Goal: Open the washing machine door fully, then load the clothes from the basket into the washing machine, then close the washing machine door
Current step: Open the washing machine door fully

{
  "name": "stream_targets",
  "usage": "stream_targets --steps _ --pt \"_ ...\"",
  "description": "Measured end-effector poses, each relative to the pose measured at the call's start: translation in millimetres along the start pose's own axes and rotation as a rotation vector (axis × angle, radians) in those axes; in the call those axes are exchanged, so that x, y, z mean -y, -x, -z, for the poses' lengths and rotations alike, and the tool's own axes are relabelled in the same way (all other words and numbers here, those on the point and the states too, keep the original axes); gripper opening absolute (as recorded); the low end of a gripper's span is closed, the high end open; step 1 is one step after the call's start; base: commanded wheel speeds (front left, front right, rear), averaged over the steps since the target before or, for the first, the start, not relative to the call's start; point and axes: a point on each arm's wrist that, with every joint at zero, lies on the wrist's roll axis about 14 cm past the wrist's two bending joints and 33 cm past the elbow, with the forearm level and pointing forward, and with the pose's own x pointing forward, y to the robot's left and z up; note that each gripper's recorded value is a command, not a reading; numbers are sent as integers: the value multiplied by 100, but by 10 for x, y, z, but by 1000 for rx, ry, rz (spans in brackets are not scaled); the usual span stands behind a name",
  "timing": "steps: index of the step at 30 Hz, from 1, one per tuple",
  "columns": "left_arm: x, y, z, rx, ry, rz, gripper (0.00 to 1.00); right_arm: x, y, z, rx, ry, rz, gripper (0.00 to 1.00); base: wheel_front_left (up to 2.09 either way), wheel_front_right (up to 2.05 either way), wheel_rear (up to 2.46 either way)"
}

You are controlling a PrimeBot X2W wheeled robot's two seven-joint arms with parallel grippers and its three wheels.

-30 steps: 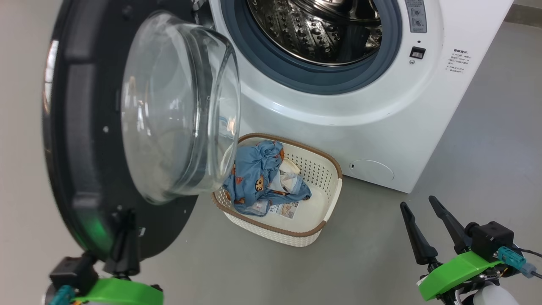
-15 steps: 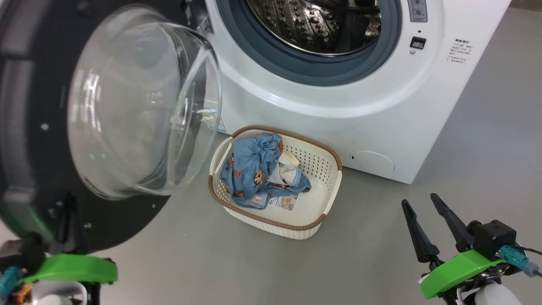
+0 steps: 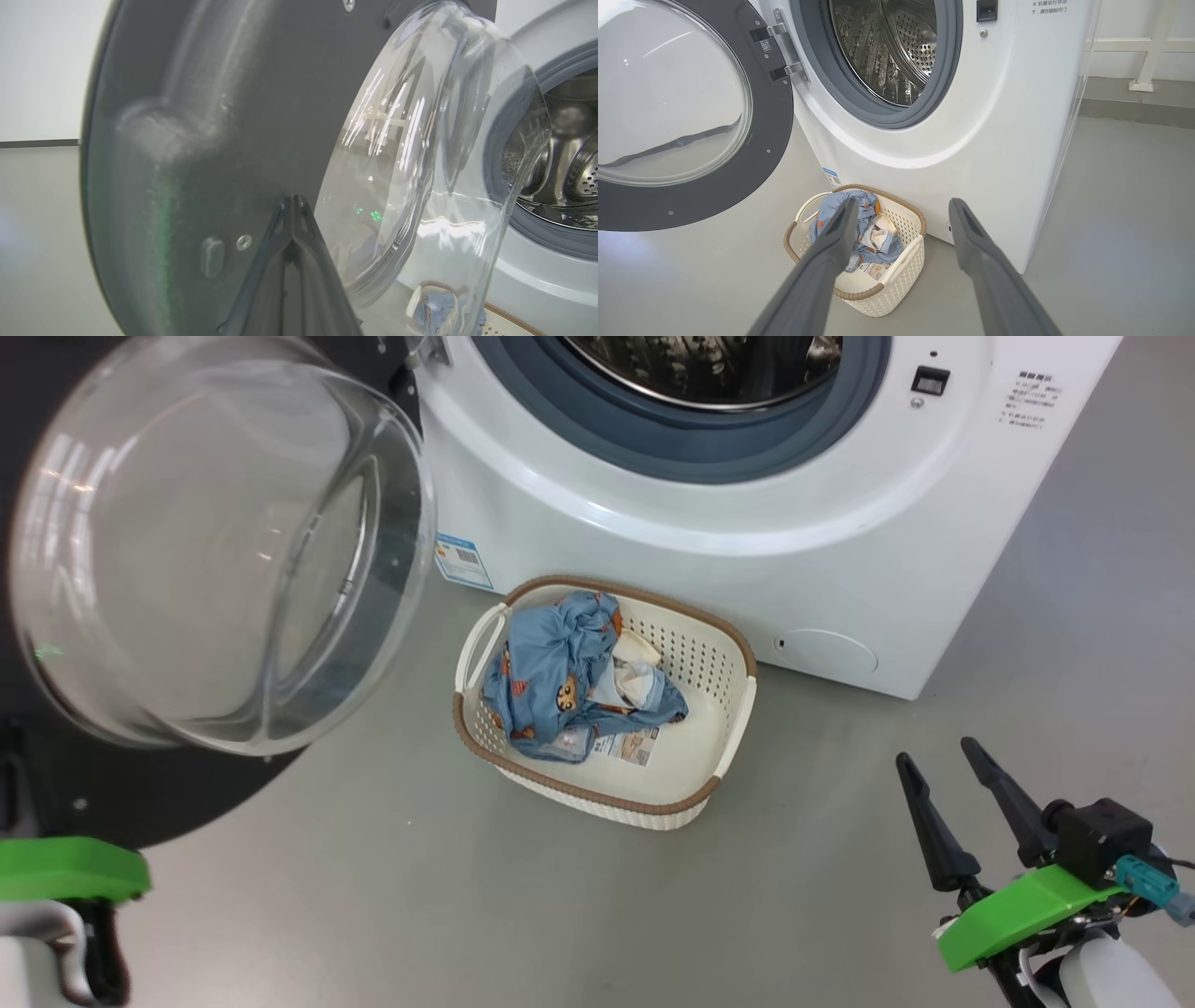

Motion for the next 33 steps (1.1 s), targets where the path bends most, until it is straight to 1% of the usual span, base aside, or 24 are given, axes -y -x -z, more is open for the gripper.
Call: stream_targets --steps 4,13,18,27,33 --pt "-153 -132 -22 -5 -27 -47 0 72 -59 6 3 3 6 100 0 0 0" --pt "-396 -359 -103 1 -59 -122 0 189 -49 157 -28 4 26 100 0 0 0" --pt "-448 -442 -95 -11 -97 -137 0 245 -86 189 -30 1 33 100 0 0 0" --pt "-546 -572 -102 -29 -104 -171 0 281 -144 186 -25 4 31 100 0 0 0" --pt "-593 -597 -138 -29 -111 -179 0 286 -172 108 -7 15 29 100 0 0 0"
